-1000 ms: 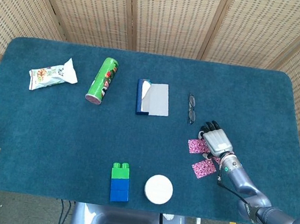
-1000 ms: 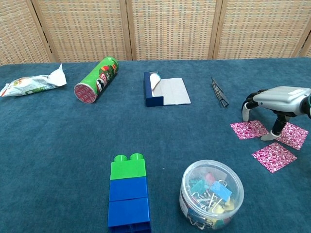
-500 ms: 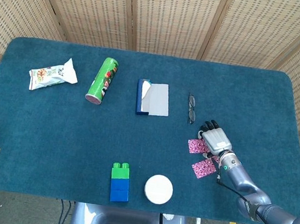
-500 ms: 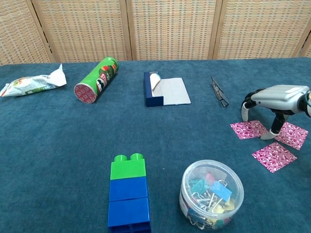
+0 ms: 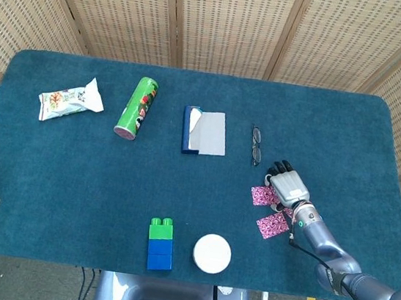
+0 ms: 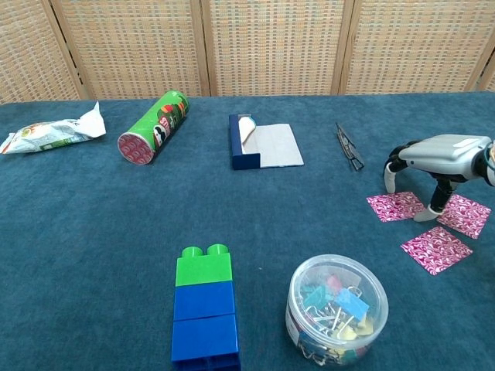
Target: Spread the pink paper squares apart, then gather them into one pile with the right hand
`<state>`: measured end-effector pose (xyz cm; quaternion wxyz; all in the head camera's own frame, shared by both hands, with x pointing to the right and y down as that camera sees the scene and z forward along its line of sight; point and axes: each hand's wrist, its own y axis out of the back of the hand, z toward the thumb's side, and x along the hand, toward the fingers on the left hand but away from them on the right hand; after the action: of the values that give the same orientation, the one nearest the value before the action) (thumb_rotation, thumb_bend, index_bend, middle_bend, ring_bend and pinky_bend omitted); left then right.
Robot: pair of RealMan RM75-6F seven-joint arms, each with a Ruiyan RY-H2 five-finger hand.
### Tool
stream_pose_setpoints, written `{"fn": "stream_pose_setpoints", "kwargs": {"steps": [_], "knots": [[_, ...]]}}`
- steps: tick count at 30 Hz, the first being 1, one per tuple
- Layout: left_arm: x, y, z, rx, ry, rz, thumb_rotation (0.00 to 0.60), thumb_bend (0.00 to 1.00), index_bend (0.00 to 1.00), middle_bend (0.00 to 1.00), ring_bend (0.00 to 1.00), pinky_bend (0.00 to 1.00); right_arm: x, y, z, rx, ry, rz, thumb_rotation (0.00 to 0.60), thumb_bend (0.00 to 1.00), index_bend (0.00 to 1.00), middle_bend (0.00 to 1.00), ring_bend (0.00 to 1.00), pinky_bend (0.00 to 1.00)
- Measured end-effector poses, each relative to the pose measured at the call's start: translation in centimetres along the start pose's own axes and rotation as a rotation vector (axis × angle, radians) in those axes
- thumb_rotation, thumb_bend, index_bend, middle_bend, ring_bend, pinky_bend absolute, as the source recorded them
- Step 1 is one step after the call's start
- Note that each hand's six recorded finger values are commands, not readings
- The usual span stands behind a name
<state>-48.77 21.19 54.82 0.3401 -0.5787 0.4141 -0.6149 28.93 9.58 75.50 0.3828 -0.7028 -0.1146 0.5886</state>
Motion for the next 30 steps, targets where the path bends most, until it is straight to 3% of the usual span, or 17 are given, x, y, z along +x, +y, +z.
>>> {"fn": "stream_pose_setpoints", "kwargs": {"steps": [26,30], "knots": [[-0.14,0.2,-0.03,0.0,0.002,0.005,0.6,0.18,0.04,0.0,0.0,0.0,0.28,-0.76,-0.24,-0.013,0.0,0.004,0.6,0.26,0.47,0.21,0.0,0.01],[-0.18,0.14,-0.13,0.001,0.005,0.002,0.6,0.18,0.04,0.0,0.0,0.0,0.24,-0.8,-0.23,-0.02,-0.001,0.002,0.6,0.3,0.49,0.22,0.0,0.01]]}}
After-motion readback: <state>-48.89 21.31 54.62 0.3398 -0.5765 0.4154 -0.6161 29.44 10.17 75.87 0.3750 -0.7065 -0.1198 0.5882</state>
